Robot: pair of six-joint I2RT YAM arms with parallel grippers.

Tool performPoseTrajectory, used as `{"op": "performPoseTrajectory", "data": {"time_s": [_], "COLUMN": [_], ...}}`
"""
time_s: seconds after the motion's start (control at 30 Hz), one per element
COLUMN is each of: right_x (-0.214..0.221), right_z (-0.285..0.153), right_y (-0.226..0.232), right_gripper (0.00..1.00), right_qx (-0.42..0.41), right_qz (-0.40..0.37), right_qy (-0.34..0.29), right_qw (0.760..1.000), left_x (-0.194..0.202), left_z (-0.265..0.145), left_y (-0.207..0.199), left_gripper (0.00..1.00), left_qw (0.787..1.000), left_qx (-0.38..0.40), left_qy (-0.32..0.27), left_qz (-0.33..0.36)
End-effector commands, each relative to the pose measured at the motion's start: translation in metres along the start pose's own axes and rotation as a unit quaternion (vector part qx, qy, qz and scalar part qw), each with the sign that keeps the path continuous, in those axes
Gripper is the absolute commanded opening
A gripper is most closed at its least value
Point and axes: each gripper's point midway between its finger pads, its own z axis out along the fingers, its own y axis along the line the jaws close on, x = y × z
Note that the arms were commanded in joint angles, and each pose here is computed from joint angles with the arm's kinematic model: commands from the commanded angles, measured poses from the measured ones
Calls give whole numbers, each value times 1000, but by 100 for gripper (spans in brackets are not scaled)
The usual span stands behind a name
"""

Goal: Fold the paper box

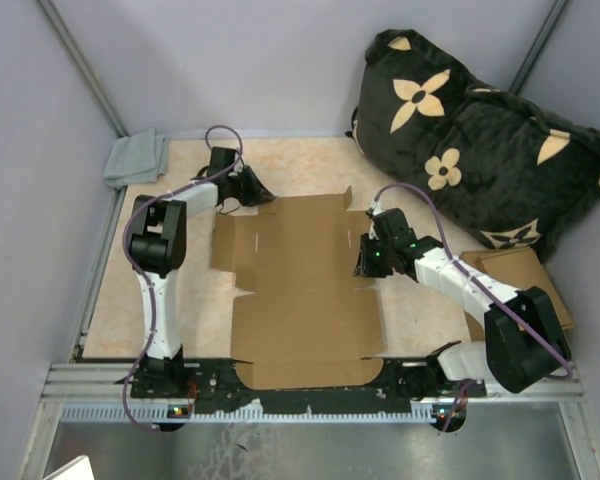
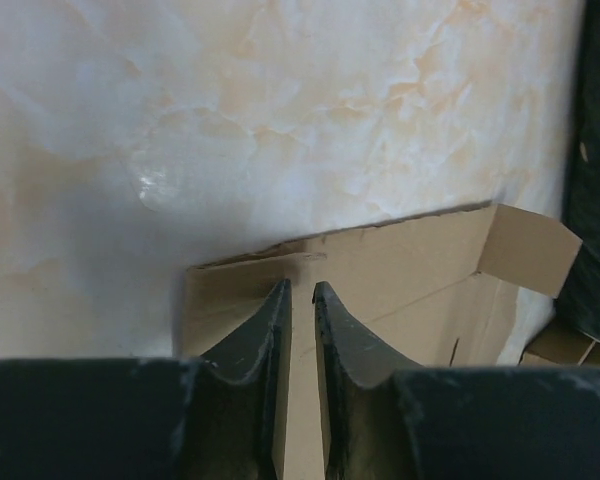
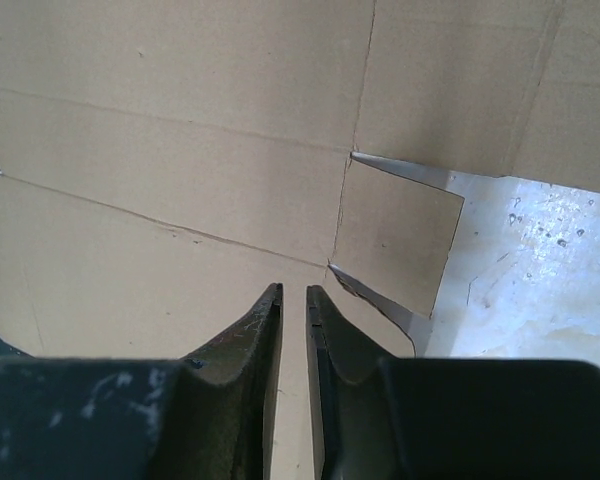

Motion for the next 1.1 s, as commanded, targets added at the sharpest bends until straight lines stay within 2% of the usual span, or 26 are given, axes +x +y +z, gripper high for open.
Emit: {"op": "performPoseTrajectory", "data": {"time_s": [0.0,0.17,0.3,0.43,0.53,0.63,0.83,1.07], "right_x": [-18,-24,-35,-49,-54,-50,-42,-31], "right_z": [-1,3,-5,-16,-16,-7,6,13], "right_y": [10,10,16,18,7,-3,-17,-37], "right_gripper": [17,18,23,38,47,49,56,59], "right_qx": [-8,3,-1,9,42,61,88,112], "right_qz": [-11,-14,-17,-16,-7,0,14,45], "right_qy": [-20,-12,-26,-48,-52,-31,-8,3], "right_qw": [1000,1000,1000,999,998,998,996,993], "left_x": [3,-2,-23,-41,-43,-30,29,86], "left_z": [12,6,-23,-64,-100,-127,-162,-176], "left_y": [18,23,1,-21,-32,-27,8,42], "left_gripper": [22,23,31,40,43,45,47,47], "left_qw": [1000,999,998,993,991,991,993,995], "left_qx": [-30,-43,-44,-54,-51,-52,-75,-84], "left_qy": [8,1,-29,-60,-80,-83,-65,-39], "left_qz": [1,8,46,83,93,88,67,41]}}
